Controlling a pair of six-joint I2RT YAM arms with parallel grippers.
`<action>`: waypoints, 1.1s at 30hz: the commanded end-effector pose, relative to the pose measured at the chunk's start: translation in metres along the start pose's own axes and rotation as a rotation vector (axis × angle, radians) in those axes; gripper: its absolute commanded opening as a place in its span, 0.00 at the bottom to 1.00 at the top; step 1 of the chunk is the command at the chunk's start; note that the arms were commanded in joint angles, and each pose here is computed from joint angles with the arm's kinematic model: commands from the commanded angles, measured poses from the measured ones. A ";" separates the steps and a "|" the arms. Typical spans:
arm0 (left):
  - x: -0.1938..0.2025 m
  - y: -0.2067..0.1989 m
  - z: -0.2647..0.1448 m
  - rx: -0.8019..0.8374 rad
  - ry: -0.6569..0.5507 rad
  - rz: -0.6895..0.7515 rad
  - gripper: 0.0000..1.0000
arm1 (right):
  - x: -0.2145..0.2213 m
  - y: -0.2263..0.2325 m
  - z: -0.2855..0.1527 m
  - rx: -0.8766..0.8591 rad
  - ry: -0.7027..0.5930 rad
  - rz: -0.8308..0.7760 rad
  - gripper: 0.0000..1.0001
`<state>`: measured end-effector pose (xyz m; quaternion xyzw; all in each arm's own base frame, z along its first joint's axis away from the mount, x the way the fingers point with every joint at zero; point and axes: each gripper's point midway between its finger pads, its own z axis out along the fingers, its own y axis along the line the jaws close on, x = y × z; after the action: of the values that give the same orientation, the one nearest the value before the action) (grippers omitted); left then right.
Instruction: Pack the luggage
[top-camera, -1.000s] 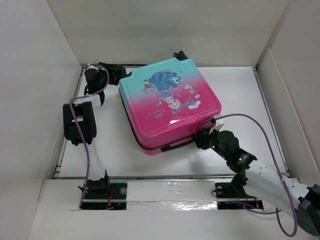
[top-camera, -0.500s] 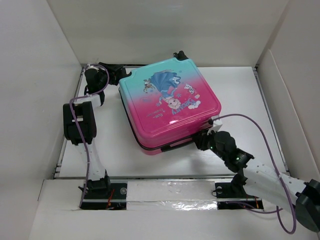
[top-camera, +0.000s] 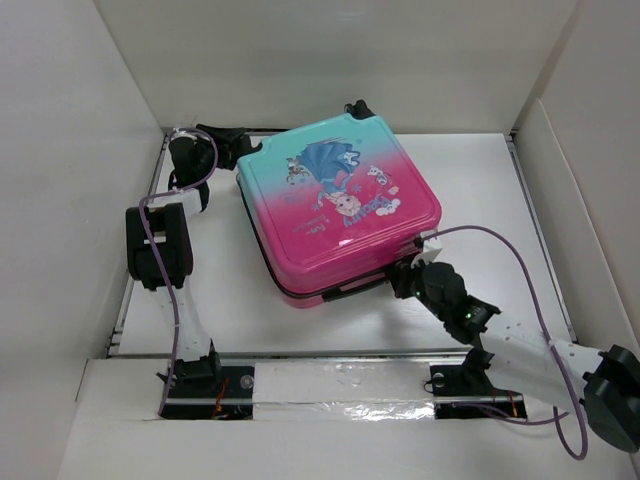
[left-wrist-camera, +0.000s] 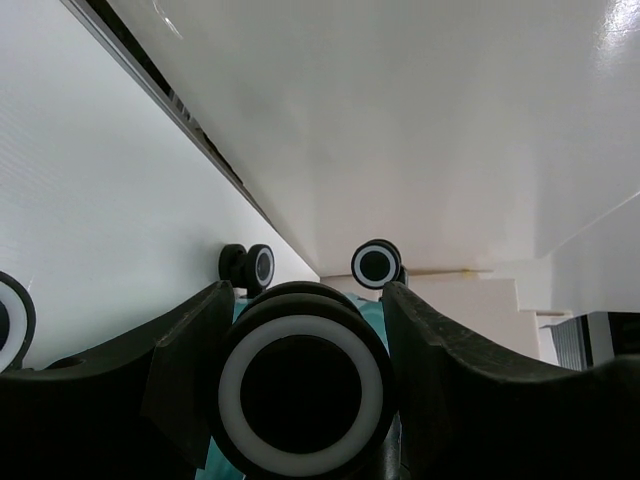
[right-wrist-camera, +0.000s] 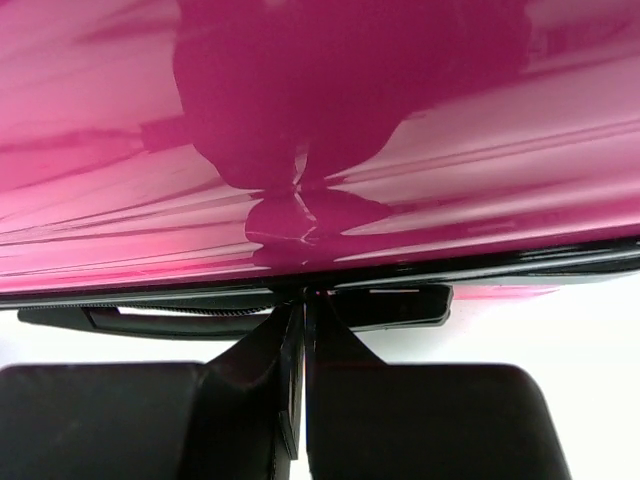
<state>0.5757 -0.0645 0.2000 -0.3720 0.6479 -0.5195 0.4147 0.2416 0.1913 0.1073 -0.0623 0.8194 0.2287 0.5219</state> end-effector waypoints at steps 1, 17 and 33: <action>-0.007 -0.006 -0.008 0.008 -0.021 0.119 0.36 | -0.014 -0.003 0.005 0.021 -0.078 0.025 0.00; 0.006 0.005 -0.174 -0.206 -0.389 0.280 0.58 | -0.130 -0.054 -0.019 -0.029 -0.284 -0.006 0.00; 0.168 0.112 -0.267 -0.217 0.042 0.455 0.00 | -0.066 -0.021 -0.027 -0.180 -0.110 0.003 0.00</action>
<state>0.2698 -0.0784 0.0992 -0.3195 0.7506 -0.3223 0.4803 0.2563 0.1323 0.1301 -0.0623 0.8126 0.2664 0.5147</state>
